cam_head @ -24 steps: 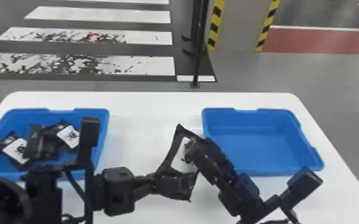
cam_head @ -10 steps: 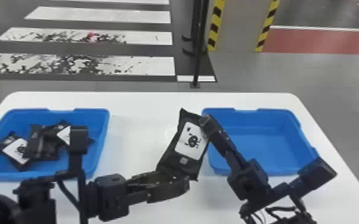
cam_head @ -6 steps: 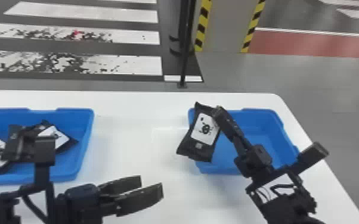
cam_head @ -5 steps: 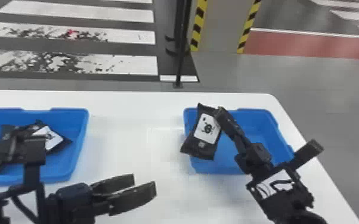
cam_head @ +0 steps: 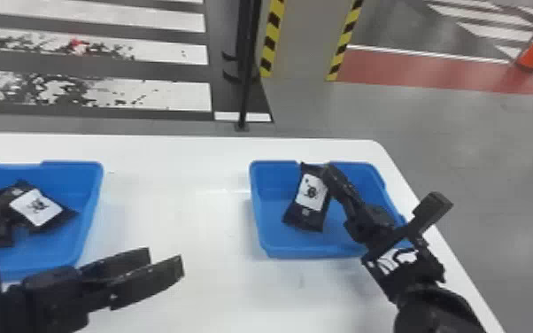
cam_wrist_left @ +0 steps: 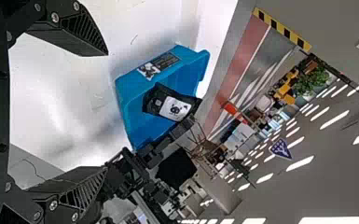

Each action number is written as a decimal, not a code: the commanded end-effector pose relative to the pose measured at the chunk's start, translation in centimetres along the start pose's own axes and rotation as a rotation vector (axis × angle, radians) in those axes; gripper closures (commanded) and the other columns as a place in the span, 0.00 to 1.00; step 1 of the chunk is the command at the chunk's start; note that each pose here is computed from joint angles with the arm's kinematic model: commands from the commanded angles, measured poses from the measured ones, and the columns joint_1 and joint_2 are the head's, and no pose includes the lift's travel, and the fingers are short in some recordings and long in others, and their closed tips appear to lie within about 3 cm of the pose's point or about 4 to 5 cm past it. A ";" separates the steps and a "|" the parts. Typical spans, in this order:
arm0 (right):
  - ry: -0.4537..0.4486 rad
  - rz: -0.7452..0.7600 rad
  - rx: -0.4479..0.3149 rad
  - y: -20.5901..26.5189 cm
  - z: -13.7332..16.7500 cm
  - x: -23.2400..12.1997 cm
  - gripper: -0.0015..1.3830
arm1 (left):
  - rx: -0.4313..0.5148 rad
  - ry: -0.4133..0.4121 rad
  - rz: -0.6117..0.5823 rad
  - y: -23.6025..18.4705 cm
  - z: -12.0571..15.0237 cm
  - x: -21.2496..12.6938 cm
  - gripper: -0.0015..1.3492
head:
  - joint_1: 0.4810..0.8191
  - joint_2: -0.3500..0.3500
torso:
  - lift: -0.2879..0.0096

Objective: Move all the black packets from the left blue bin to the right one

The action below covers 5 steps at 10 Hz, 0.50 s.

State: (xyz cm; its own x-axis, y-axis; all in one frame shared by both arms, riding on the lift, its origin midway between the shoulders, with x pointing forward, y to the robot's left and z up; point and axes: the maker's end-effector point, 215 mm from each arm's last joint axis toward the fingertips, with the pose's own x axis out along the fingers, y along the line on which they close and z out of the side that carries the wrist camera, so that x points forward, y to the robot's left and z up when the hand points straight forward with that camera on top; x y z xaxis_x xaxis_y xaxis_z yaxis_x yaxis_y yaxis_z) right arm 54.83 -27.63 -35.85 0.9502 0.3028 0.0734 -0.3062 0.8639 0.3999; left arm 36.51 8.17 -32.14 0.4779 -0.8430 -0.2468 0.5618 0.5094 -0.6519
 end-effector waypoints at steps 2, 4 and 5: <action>0.005 -0.086 -0.067 -1.7 0.4 -3.0 0.35 | 0.051 -0.016 0.106 3.2 1.6 -1.5 0.15 | 0.63 0.15 | 0.35; 0.017 -0.124 -0.176 0.2 1.3 -6.8 0.21 | 0.102 -0.031 0.246 7.2 3.6 -4.0 0.15 | 0.63 0.18 | 0.35; 0.035 -0.132 -0.224 1.4 1.3 -8.5 0.21 | 0.118 -0.039 0.340 10.0 4.7 -5.8 0.15 | 0.63 0.20 | 0.35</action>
State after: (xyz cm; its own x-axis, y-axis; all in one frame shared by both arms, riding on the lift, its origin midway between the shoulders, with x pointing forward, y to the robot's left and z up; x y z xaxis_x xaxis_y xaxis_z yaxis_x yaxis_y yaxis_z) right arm 47.59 -29.95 -35.08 0.9821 0.1883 0.0069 -0.1852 0.9577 0.2201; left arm 41.79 17.27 -33.70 0.6516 -0.6513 -0.3889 0.4632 0.7476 -0.4759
